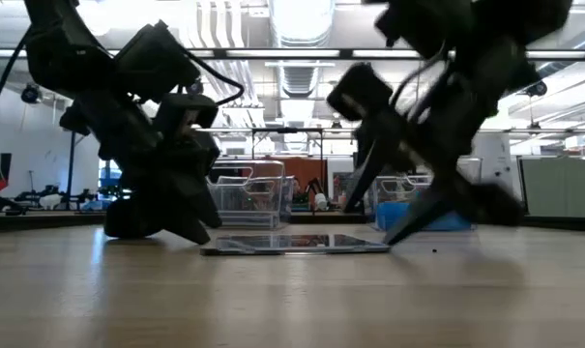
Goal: Pick & place jewel cases by type
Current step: Put the black cd case into the left transparent bin
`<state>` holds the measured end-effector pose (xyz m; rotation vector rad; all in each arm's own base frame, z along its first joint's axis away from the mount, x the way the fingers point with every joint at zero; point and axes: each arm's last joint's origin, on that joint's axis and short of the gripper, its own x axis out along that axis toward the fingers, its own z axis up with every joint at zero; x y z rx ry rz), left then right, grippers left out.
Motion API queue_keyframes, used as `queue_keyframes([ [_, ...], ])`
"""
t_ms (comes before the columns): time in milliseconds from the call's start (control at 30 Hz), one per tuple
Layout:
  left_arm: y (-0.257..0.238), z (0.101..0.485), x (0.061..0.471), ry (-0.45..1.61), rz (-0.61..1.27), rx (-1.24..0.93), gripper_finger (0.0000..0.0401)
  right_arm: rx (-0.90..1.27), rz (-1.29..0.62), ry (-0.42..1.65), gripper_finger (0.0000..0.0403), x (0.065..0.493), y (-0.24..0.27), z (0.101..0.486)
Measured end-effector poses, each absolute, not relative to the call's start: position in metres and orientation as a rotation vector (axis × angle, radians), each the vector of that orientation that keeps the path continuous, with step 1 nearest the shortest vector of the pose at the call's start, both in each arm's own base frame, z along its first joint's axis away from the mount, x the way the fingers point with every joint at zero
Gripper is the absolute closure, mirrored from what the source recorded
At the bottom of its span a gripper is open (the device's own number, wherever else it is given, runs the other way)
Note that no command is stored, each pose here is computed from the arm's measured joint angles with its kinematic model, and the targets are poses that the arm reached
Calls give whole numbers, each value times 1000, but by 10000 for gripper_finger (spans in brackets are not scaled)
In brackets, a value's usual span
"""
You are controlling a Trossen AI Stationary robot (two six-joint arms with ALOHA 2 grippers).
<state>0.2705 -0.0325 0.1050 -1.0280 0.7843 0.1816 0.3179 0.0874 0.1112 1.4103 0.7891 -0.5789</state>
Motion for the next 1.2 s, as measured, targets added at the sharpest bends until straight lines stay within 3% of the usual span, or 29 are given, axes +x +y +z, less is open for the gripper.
queue_keyframes([
  [367, -32, 116, 270, 734, 120, -930, 295, 1288, -382, 802, 191, 322, 80, 101],
  [567, -31, 147, 276, 526, 66, -879, 295, 1269, -352, 841, 191, 321, 83, 100],
  [1067, -35, 147, 289, 516, 17, -857, 295, 1185, -294, 826, 193, 330, 88, 108],
  [1200, -35, 149, 293, 555, 27, -813, 312, 1200, -300, 839, 193, 326, 98, 107],
])
